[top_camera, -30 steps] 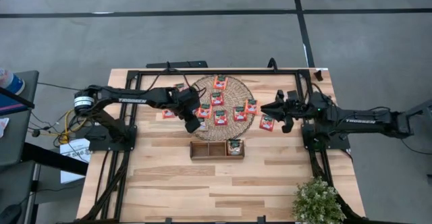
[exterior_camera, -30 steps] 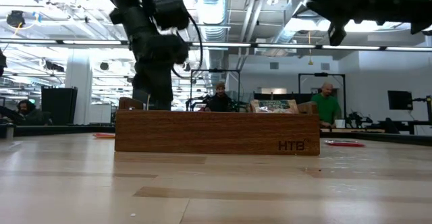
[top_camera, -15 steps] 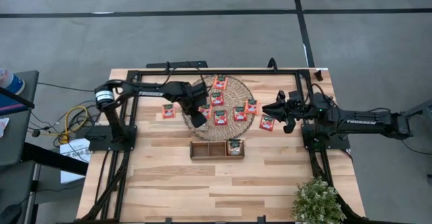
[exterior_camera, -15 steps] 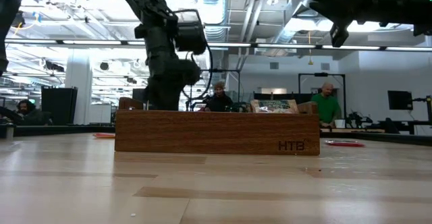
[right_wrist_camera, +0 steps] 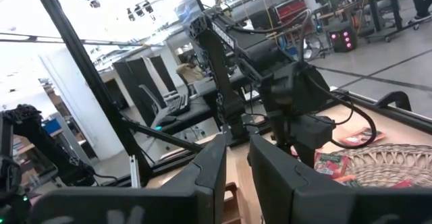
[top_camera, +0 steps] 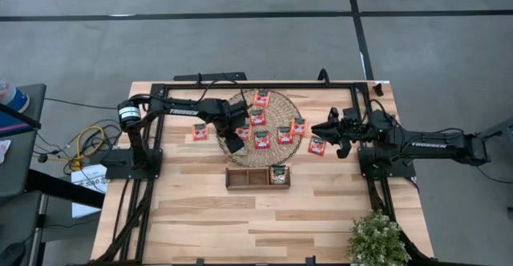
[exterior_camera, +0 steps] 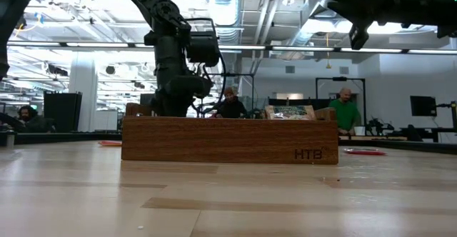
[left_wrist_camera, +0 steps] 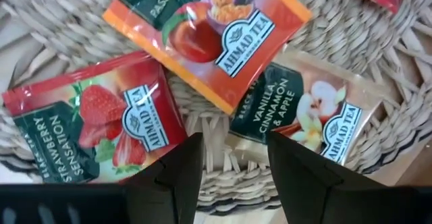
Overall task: Pick & Place Tea
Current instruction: Put the gold tea bag into the right section of the wooden organizer
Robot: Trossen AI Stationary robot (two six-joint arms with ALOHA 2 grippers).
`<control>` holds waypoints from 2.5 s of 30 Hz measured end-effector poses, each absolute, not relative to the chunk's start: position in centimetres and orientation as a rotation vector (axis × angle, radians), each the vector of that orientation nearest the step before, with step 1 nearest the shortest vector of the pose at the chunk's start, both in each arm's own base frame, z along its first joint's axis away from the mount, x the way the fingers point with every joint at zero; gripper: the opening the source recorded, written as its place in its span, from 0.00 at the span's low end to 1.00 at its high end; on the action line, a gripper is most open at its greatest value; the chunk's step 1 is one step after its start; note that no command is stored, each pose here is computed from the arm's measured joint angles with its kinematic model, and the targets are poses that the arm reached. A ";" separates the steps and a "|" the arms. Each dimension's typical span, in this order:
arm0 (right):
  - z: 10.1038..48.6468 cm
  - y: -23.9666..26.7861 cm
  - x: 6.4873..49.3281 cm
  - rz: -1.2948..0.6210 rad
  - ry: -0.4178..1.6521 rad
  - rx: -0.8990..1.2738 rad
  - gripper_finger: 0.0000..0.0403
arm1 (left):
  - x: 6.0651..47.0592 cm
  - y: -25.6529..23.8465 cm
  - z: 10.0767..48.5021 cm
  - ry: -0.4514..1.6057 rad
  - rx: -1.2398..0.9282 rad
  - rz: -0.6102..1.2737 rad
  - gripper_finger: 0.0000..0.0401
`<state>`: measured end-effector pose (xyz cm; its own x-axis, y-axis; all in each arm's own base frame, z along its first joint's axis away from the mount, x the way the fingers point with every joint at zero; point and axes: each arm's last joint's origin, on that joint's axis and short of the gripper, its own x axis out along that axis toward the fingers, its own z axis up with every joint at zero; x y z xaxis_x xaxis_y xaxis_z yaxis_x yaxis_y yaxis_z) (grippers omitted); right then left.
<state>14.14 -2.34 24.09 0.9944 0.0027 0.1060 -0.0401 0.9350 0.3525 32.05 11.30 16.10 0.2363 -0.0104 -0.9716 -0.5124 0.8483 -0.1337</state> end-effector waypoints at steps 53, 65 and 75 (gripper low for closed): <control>24.2 -2.3 14.1 0.023 -0.113 0.387 0.15 | 33.2 10.5 13.4 1.371 -0.370 0.344 0.34; 24.2 -2.3 14.1 0.024 -0.113 0.387 0.15 | 34.6 10.9 14.7 1.320 -0.363 0.339 0.18; 24.2 -2.3 14.1 0.023 -0.113 0.387 0.15 | 34.3 10.8 14.9 1.365 -0.355 0.332 0.02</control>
<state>14.14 -2.33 24.18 0.9935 0.0014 0.1141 -0.0444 0.9258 0.3754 34.30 10.78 14.90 0.1741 0.0246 -0.9844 -0.4305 0.9010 -0.0536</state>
